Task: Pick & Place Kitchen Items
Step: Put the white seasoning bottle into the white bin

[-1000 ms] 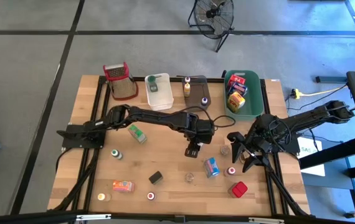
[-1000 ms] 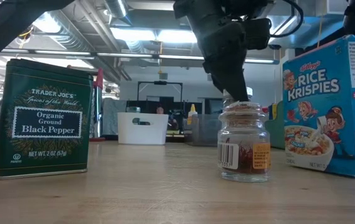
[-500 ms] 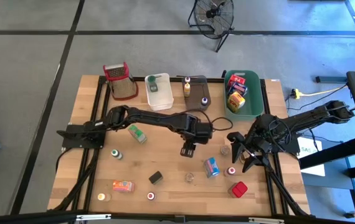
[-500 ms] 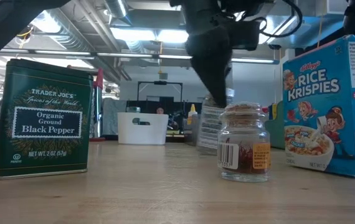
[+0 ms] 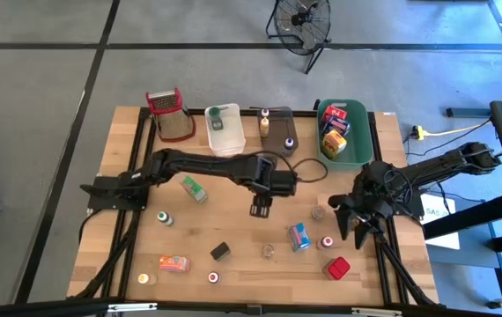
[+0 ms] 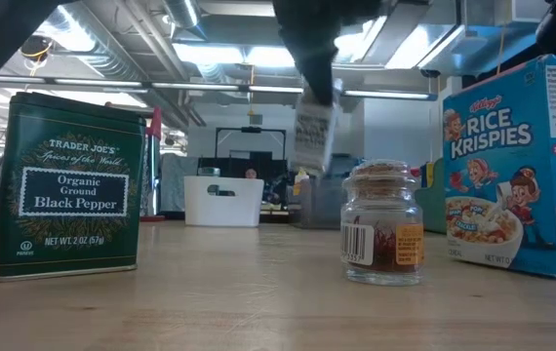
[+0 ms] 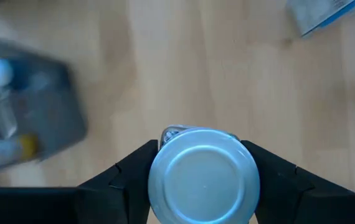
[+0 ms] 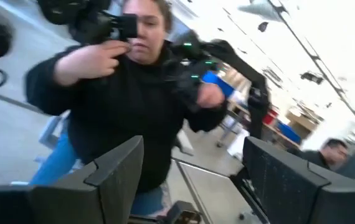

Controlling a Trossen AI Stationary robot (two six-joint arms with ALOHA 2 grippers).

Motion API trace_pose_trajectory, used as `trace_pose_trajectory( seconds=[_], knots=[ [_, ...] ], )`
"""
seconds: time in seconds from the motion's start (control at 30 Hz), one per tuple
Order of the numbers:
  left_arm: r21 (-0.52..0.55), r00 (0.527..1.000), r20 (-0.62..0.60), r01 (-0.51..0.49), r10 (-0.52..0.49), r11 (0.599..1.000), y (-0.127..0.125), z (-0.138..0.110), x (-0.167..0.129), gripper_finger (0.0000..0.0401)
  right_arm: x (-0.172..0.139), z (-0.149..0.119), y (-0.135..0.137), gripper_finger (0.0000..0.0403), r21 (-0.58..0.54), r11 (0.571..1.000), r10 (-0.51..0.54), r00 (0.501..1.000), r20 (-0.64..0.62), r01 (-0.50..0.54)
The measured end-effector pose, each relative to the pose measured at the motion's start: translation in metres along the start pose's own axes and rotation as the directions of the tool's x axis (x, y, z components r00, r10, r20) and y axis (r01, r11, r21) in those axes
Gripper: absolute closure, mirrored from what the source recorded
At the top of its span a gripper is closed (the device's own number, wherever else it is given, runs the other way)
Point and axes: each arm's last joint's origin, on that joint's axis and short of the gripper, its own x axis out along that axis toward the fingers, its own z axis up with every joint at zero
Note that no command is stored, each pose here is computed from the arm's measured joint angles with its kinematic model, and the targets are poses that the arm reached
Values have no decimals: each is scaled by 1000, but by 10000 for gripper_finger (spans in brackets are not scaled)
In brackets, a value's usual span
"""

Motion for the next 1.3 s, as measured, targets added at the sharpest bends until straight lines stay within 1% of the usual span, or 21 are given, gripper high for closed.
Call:
trace_pose_trajectory(
  seconds=[0.07, 0.13, 0.23, 0.4, 0.57, 0.67, 0.73, 0.8, 0.9, 1.03, 1.2, 1.3],
  knots=[
    [-16, 1000, 9, -19, 20, 1000, 5, -3, -14, 199, 0, 0, 0, 123, -9, 1000, 4, 1000, 2, -4],
    [-29, 1000, 15, -15, 15, 999, 12, -7, -26, 199, 0, 0, 0, 123, -8, 1000, 3, 1000, 1, -3],
    [-66, 1000, 25, -13, 15, 998, 29, -14, -43, 199, 0, 0, 0, 123, -9, 1000, 2, 1000, 1, -2],
    [-188, 994, 45, -90, 100, 978, 76, -33, -70, 199, 0, -1, -1, 123, -12, 999, -44, 999, -21, 43],
    [-333, 990, 24, -125, 141, 935, 136, -57, -76, 199, 0, -1, -2, 123, -11, 998, -68, 997, -34, 67],
    [-427, 994, 1, -100, 111, 899, 171, -75, -72, 199, 0, -1, -2, 123, -10, 998, -68, 997, -34, 67],
    [-487, 995, -9, -89, 97, 869, 190, -86, -65, 199, 0, -1, -2, 123, -4, 998, -68, 997, -35, 68],
    [-525, 997, -25, -80, 79, 847, 203, -94, -56, 199, 0, -1, -2, 123, 14, 998, -68, 997, -35, 69],
    [-555, 996, -57, -84, 63, 828, 215, -104, -39, 199, 0, -1, -2, 123, 36, 997, -69, 997, -37, 71],
    [-558, 998, -67, -52, 18, 828, 222, -113, -12, 199, 0, -3, -1, 123, 54, 996, -64, 997, -47, 67],
    [-516, 995, -103, -51, -2, 855, 221, -122, 18, 199, -1, -4, -1, 123, 67, 996, -61, 996, -59, 65],
    [-516, 994, -111, -46, -13, 855, 223, -129, 31, 199, 0, -4, -1, 123, 67, 996, -61, 996, -58, 64]
  ],
)
